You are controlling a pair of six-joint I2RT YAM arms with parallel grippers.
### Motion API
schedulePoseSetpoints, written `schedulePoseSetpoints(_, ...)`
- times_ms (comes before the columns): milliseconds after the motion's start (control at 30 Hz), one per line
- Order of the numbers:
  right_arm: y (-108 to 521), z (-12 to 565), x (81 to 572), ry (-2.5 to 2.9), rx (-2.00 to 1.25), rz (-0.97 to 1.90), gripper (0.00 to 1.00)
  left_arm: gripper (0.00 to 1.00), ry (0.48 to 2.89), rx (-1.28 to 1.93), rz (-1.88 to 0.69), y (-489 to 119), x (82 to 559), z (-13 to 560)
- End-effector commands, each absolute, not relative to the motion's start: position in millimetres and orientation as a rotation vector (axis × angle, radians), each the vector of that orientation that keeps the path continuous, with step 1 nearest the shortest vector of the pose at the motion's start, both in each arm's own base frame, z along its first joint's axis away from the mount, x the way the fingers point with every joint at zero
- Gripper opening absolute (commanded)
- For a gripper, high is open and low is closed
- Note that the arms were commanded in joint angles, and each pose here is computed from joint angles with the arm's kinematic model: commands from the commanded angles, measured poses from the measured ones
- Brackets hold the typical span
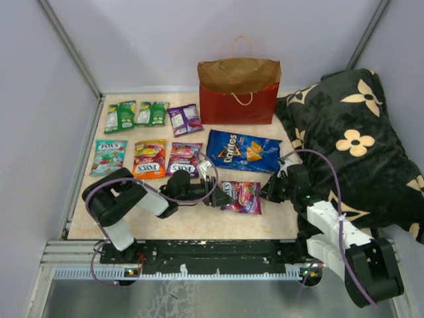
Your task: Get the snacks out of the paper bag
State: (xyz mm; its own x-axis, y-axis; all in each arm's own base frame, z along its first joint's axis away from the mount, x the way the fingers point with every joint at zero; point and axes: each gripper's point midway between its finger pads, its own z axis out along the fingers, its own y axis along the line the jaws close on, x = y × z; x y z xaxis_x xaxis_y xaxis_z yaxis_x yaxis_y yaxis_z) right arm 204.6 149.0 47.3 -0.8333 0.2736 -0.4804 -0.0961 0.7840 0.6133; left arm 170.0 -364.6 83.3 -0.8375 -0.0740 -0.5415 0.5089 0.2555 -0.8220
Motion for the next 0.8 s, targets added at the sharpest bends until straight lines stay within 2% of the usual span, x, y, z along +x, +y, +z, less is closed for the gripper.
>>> schedulePoseSetpoints(0,154.2,75.8,222.3,2.323,0.071,0.881,0.00,0.74,1.983,0.396,-1.597,-359.7,178.6,98.1)
schedulePoseSetpoints(600,154.5,73.8,224.3,2.331,0.088,0.881,0.00,0.73,1.948,0.377,-1.604,-356.1,186.8,114.3)
schedulePoseSetpoints(633,153.6,71.8,225.1,2.337,0.091,0.871,0.06,0.73,1.957,0.375,-1.602,-356.7,187.2,111.7)
schedulePoseSetpoints(733,143.9,64.1,225.7,2.378,0.109,0.787,0.51,0.73,1.999,0.367,-1.566,-355.3,189.3,100.7)
schedulePoseSetpoints(767,139.8,65.1,226.0,2.382,0.110,0.749,0.61,0.72,2.023,0.363,-1.539,-353.6,190.3,95.3)
